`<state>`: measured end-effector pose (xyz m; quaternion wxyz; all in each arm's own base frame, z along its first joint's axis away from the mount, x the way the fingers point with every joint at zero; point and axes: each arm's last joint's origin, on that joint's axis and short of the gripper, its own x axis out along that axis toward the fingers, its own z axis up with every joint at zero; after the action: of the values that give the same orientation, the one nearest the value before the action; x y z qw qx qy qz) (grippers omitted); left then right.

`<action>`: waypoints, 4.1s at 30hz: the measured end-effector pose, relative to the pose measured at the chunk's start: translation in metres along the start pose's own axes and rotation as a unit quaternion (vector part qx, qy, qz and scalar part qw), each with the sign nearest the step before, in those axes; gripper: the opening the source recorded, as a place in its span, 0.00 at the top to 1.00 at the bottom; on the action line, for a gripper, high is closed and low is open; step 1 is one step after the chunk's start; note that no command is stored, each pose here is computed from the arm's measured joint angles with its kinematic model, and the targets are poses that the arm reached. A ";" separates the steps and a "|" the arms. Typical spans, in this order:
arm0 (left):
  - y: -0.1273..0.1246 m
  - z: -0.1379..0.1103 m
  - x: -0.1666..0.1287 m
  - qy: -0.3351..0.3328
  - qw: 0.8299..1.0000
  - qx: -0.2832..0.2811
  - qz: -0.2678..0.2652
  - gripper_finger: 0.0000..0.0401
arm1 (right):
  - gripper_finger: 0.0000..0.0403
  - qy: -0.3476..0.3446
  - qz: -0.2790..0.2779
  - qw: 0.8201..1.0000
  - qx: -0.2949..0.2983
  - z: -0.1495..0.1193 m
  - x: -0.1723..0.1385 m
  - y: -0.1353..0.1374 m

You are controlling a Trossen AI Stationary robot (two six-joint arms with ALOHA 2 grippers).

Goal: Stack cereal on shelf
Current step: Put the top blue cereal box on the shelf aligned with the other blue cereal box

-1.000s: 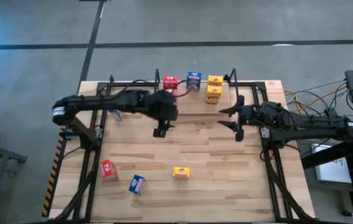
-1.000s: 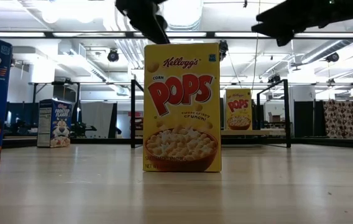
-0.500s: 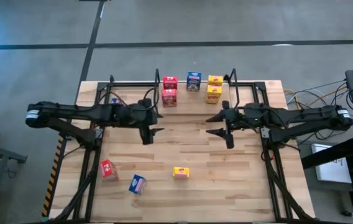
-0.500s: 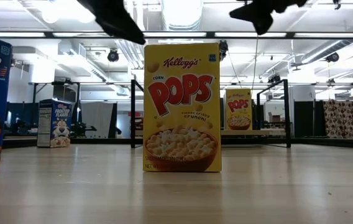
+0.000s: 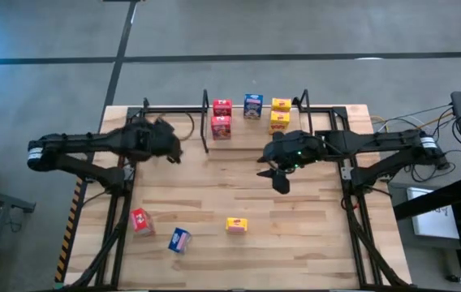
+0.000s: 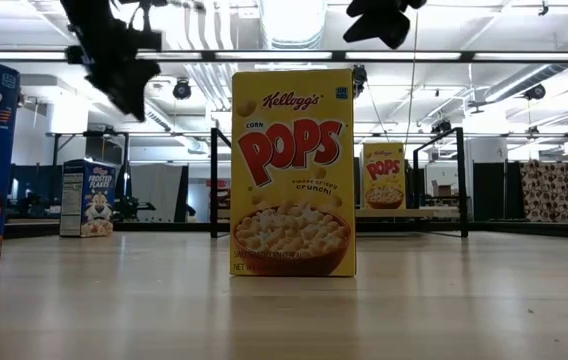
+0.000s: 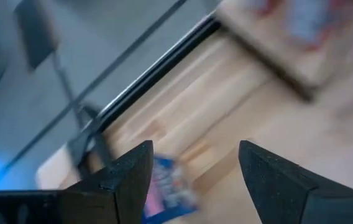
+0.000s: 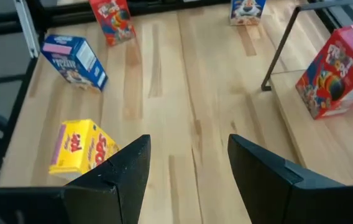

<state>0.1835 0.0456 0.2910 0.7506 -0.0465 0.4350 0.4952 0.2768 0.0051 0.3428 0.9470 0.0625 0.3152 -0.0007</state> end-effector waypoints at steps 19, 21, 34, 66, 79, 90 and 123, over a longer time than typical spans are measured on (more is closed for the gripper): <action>0.070 0.005 0.049 0.183 0.974 -0.100 -0.084 0.45 | 0.49 0.023 -0.002 0.997 -0.078 -0.005 -0.010 0.000; 0.074 0.004 0.051 0.195 0.970 -0.112 -0.091 0.44 | 0.49 0.026 -0.002 0.996 -0.087 -0.006 -0.010 -0.001; 0.081 -0.004 0.061 0.217 0.963 -0.155 -0.042 0.33 | 0.49 0.068 -0.002 0.991 -0.112 -0.014 -0.010 -0.002; 0.065 -0.031 0.092 0.238 0.957 -0.166 -0.029 0.52 | 0.49 0.067 -0.002 0.992 -0.105 -0.014 -0.010 -0.002; 0.062 -0.017 0.074 0.216 0.962 -0.151 -0.066 0.56 | 0.49 0.073 -0.003 0.993 -0.088 -0.027 -0.028 -0.003; 0.061 0.046 -0.008 0.089 0.979 -0.109 -0.150 0.56 | 0.49 -0.053 0.002 0.995 -0.083 -0.064 -0.044 -0.007; -0.113 0.189 0.000 -0.129 0.899 0.316 -0.275 0.56 | 0.49 -0.202 0.013 0.975 -0.095 -0.103 -0.060 -0.012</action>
<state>0.3867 0.0832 0.3664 0.8816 0.1399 0.4378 0.1075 0.1666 0.0036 0.2953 0.9927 -0.0247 0.1148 0.0286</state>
